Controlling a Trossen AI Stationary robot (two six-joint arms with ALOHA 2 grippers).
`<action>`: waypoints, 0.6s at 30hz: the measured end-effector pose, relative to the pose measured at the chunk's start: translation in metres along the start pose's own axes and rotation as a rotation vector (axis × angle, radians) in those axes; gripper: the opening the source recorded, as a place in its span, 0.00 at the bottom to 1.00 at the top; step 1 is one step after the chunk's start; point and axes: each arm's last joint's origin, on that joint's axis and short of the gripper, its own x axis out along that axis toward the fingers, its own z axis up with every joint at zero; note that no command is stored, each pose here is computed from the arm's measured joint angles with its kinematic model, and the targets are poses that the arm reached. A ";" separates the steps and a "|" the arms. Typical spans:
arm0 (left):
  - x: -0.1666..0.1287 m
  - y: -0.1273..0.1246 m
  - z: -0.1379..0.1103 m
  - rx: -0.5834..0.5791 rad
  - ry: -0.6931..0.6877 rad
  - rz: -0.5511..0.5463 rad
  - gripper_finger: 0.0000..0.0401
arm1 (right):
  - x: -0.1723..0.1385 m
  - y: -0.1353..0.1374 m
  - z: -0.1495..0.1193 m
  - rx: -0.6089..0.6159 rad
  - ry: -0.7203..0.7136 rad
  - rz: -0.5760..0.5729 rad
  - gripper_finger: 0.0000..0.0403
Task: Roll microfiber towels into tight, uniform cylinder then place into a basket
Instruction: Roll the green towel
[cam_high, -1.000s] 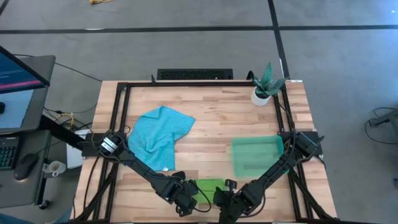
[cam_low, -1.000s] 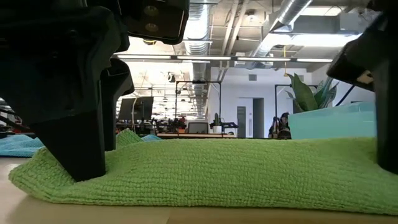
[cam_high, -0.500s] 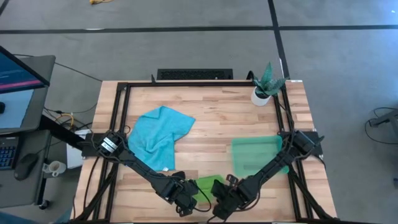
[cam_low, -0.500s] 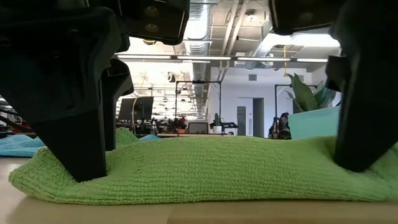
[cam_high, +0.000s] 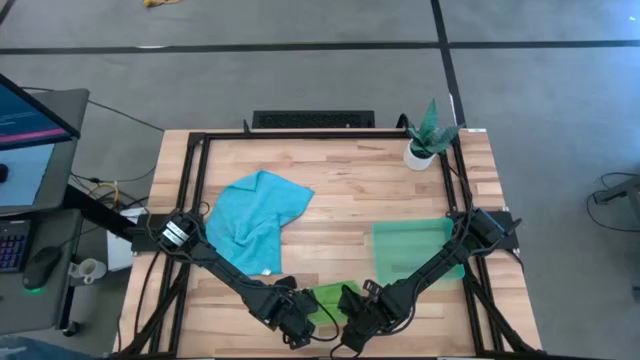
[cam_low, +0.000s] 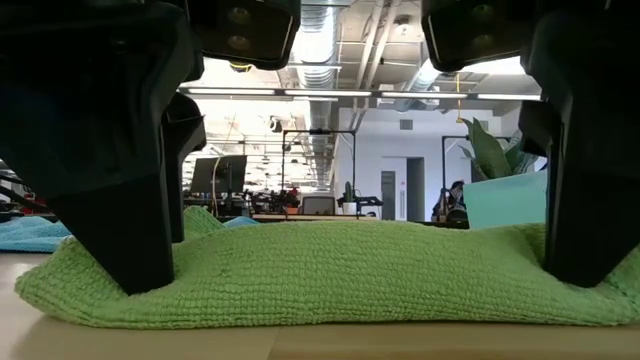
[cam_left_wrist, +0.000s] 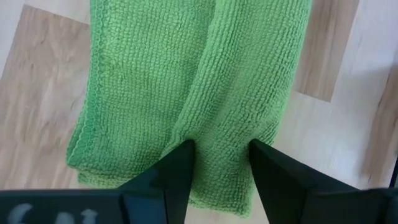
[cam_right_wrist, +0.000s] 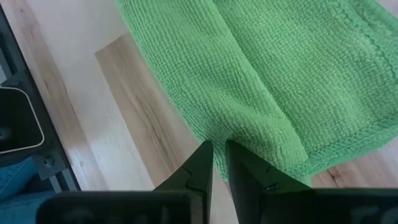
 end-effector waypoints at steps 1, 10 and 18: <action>0.000 0.000 0.000 -0.006 -0.001 -0.001 0.41 | 0.000 0.000 0.000 0.000 0.000 0.000 0.17; -0.001 -0.003 0.002 0.010 0.000 -0.035 0.48 | 0.000 0.000 0.000 -0.001 0.000 0.000 0.17; -0.035 -0.032 0.006 0.113 -0.092 0.000 0.46 | 0.000 0.000 0.000 -0.010 0.000 0.000 0.17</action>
